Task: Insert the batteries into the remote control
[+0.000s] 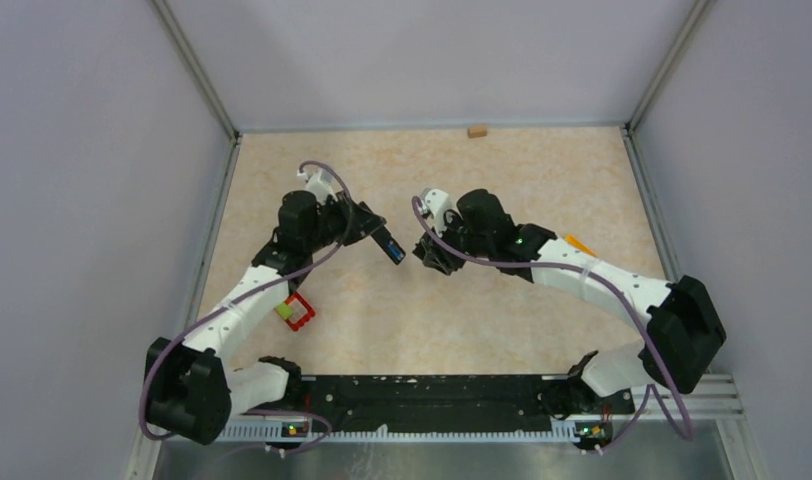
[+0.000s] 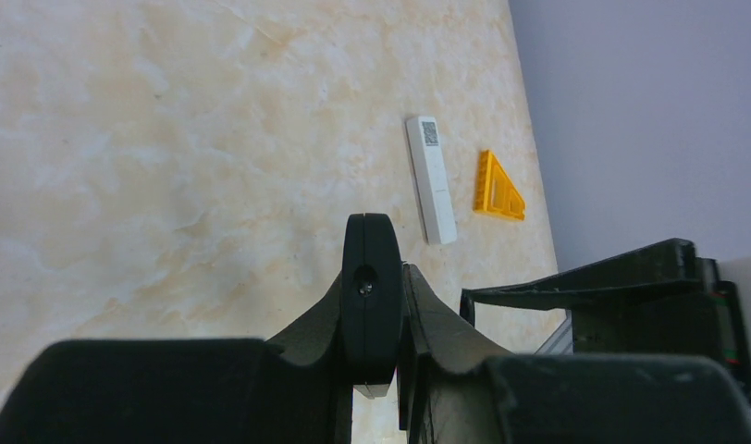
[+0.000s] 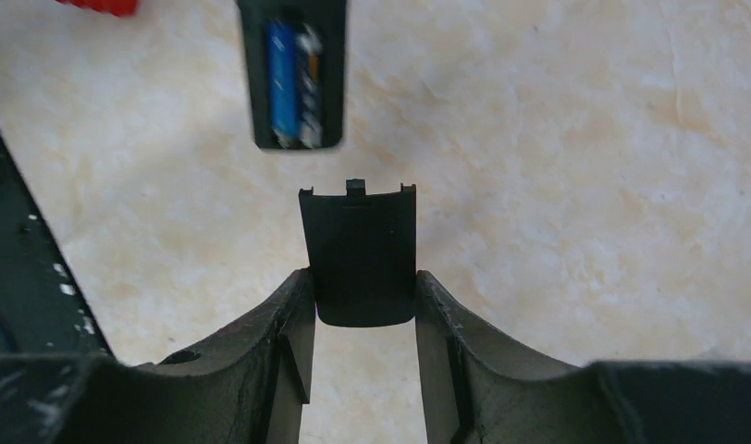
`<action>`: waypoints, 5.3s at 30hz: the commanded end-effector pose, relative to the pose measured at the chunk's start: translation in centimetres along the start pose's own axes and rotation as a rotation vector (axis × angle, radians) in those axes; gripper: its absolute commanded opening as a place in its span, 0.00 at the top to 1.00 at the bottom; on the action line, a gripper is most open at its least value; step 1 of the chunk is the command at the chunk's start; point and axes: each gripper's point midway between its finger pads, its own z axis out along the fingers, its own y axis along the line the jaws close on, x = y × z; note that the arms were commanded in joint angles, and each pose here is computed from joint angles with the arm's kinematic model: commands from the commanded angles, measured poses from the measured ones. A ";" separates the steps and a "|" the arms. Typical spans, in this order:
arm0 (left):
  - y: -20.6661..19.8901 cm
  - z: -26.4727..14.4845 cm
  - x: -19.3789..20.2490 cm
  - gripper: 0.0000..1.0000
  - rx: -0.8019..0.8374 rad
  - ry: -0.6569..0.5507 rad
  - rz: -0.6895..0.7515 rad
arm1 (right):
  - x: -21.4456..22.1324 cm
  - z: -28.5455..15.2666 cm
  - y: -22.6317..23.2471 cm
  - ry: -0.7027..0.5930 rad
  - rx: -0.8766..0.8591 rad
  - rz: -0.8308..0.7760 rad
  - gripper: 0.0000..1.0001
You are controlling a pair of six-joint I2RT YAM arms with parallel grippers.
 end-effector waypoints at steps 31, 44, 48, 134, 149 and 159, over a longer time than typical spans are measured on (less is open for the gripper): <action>-5.8 -1.3 0.0 1.00 0.243 -0.154 0.235 | -7.4 1.1 4.3 -0.127 -0.055 0.101 0.60; -5.8 -0.8 0.0 1.00 0.206 -0.106 0.186 | -7.8 1.4 4.0 -0.141 -0.040 0.088 0.60; -6.1 -0.9 -0.1 1.00 0.215 -0.105 0.181 | -7.6 1.7 4.1 -0.132 -0.048 0.087 0.60; -8.5 -1.0 0.3 1.00 0.401 0.215 -0.196 | -7.5 3.1 2.0 -0.135 0.075 0.286 0.42; -6.6 -0.8 -3.5 1.00 0.381 0.151 -0.216 | -13.3 -4.9 3.2 -0.505 -0.114 0.503 0.07; -7.9 -2.0 -4.4 1.00 0.434 0.178 -0.385 | -12.6 -3.8 3.3 -0.592 -0.280 1.019 0.33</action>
